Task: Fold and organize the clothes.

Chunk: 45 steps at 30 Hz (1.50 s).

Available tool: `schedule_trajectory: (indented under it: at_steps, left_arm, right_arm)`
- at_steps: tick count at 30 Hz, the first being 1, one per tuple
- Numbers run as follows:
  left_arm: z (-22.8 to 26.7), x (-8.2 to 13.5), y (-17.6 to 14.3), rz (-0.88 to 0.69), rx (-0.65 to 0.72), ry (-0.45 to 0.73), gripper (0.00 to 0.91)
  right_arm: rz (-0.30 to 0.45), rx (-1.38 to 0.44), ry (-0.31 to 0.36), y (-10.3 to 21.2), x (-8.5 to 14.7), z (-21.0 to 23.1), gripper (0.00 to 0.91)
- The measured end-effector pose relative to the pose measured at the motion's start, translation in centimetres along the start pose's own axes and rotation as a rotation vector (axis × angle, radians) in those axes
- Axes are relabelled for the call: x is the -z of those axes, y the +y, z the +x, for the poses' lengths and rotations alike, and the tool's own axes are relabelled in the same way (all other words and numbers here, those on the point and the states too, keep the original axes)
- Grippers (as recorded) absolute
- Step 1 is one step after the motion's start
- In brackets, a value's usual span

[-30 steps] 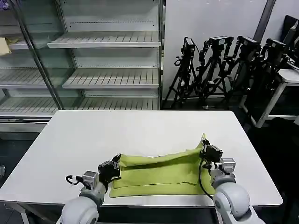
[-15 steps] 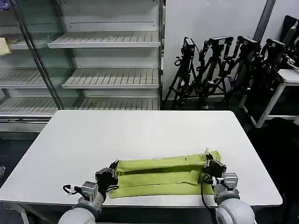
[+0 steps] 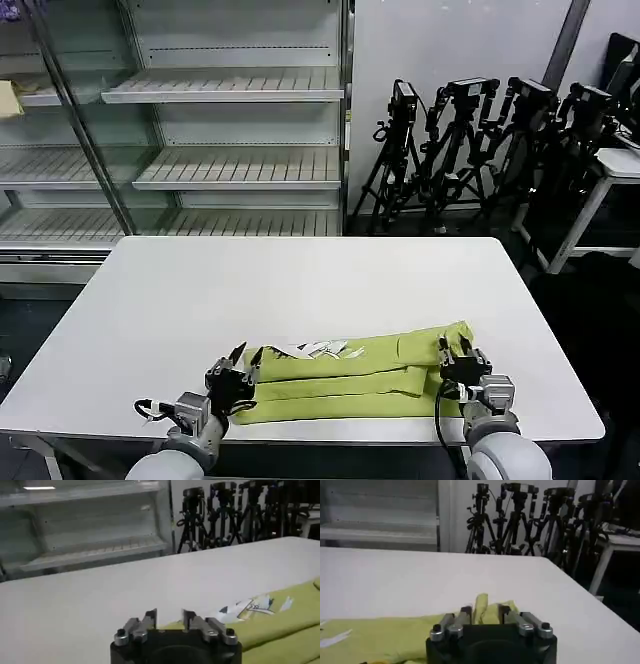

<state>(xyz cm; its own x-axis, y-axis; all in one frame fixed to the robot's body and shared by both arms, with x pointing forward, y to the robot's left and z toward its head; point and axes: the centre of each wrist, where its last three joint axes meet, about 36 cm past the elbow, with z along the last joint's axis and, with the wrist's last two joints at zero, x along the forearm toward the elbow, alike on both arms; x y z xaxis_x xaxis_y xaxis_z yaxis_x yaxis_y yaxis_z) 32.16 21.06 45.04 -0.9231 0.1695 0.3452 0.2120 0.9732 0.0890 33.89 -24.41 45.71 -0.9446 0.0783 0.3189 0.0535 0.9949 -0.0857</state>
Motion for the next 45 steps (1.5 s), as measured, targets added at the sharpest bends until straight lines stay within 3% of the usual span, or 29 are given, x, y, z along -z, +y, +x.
schedule_trajectory:
  at_steps: [12, 30, 40, 41, 43, 44, 45]
  left_arm:
    - [2.3, 0.9, -0.8, 0.119, 0.042, -0.055, 0.907]
    - [1.9, -1.3, -4.5, 0.320, 0.122, -0.009, 0.907]
    - [1.2, -2.8, -7.0, 0.335, 0.137, 0.046, 0.907]
    - [1.1, -2.8, -7.2, 0.335, 0.136, 0.048, 0.826]
    - [0.9, -2.9, -7.6, 0.338, 0.135, 0.051, 0.252]
    - [0.8, -3.0, -7.8, 0.339, 0.139, 0.051, 0.050]
    - [0.7, -3.0, -7.9, 0.340, 0.142, 0.051, 0.040]
  right_arm:
    - [0.003, -0.039, -0.048, -1.2, 0.8, 3.4, 0.907]
    - [0.007, -0.066, -0.071, -1.7, 0.8, 7.2, 0.907]
    - [0.005, -0.069, -0.078, -1.7, 1.1, 8.3, 0.907]
    - [0.006, -0.070, -0.079, -1.7, 1.1, 8.3, 0.907]
    - [0.005, -0.071, -0.079, -1.7, 1.2, 8.5, 0.907]
    - [0.006, -0.072, -0.080, -1.8, 1.2, 8.6, 0.907]
    - [0.006, -0.072, -0.081, -1.8, 1.3, 8.7, 0.907]
